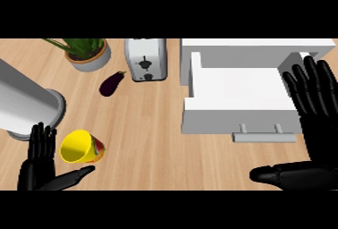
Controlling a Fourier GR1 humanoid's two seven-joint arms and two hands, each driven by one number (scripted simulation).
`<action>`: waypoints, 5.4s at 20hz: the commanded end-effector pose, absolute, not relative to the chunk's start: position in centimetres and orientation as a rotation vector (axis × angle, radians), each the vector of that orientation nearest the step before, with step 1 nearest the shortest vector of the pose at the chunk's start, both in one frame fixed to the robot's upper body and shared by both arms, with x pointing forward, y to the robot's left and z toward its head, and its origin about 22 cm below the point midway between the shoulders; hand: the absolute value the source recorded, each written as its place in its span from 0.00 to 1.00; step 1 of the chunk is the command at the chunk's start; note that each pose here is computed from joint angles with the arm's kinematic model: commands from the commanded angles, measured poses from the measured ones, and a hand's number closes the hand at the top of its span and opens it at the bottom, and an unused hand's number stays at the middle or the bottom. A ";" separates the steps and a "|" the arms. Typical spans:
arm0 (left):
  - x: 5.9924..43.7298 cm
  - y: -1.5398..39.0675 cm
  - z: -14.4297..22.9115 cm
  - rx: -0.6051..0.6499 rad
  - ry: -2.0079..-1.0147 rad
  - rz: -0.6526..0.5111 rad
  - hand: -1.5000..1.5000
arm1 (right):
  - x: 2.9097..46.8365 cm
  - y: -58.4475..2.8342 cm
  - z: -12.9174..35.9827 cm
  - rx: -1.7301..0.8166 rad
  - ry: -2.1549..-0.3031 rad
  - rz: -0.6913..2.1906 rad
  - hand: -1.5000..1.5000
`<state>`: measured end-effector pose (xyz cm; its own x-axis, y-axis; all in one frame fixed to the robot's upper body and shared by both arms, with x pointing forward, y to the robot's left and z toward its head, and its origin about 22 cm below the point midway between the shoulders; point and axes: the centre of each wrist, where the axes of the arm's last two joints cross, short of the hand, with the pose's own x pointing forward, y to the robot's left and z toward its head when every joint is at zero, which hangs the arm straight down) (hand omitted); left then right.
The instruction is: Pick up the cup, place it into the drawer and close the drawer
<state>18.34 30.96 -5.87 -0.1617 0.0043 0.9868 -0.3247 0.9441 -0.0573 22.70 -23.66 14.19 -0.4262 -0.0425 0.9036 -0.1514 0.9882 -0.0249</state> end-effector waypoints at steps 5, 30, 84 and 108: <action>19.4 31.7 -10.0 0.249 -1.706 0.331 0.00 | 22.9 -23.9 15.6 0.146 -1.997 0.153 0.00; 20.6 32.2 -13.4 0.166 -1.728 0.365 0.00 | 22.1 -24.1 12.5 0.182 -2.008 0.128 0.00; 31.0 20.9 2.1 -0.410 -2.066 0.114 1.00 | 22.0 -25.5 13.2 0.155 -1.988 0.125 0.00; 39.5 9.5 17.1 -0.297 -2.091 -0.082 1.00 | 21.2 -24.0 15.1 0.143 -1.990 0.122 0.00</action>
